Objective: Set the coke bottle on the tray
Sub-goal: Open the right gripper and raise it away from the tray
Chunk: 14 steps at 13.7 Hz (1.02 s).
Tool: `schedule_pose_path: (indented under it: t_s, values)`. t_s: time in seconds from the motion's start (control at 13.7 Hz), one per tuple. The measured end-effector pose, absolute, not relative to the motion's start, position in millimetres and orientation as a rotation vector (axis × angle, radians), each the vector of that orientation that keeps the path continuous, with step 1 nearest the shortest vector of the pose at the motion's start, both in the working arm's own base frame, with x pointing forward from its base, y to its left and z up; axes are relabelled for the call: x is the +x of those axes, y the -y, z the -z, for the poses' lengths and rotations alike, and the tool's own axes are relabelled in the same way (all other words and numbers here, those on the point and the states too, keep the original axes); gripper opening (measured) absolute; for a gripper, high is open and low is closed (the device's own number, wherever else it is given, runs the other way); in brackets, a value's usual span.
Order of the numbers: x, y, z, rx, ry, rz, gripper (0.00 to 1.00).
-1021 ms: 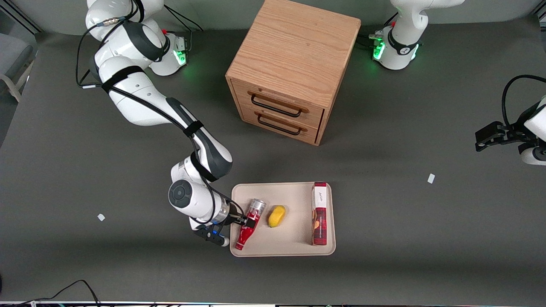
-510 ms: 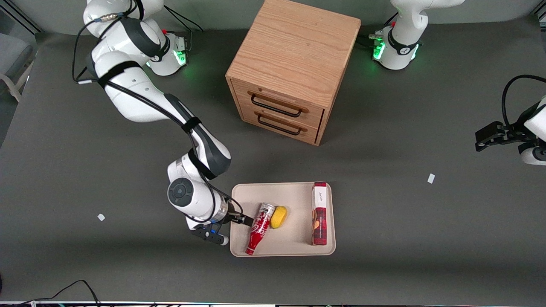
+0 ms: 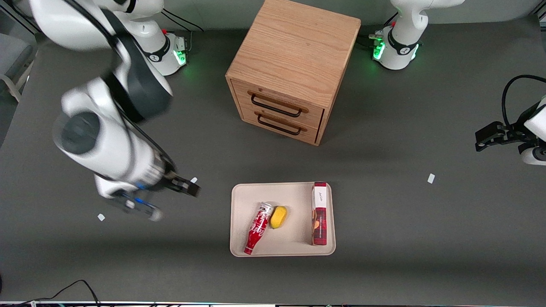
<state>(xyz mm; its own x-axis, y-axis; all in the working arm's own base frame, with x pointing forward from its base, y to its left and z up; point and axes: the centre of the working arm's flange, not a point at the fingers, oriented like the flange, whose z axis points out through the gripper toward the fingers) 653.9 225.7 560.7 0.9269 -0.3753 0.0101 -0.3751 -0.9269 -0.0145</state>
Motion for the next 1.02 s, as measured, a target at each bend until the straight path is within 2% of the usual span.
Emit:
schedule_pose_path:
  t_s: [0.22,0.36,0.58,0.8,1.02]
  values:
    - [601.6,-162.1,-647.6,-3.142,-0.528,-0.046,1.0]
    - [571.6,-105.5,-682.4,-3.141,-0.494,-0.083,1.0]
    - [528.1,-48.8,-679.8,-3.13,-0.464,-0.109,1.0]
    - [483.9,-45.3,-647.9,-3.127,-0.46,-0.058,1.0]
    - [471.2,-48.3,-645.3,-3.125,-0.449,-0.011,1.0]
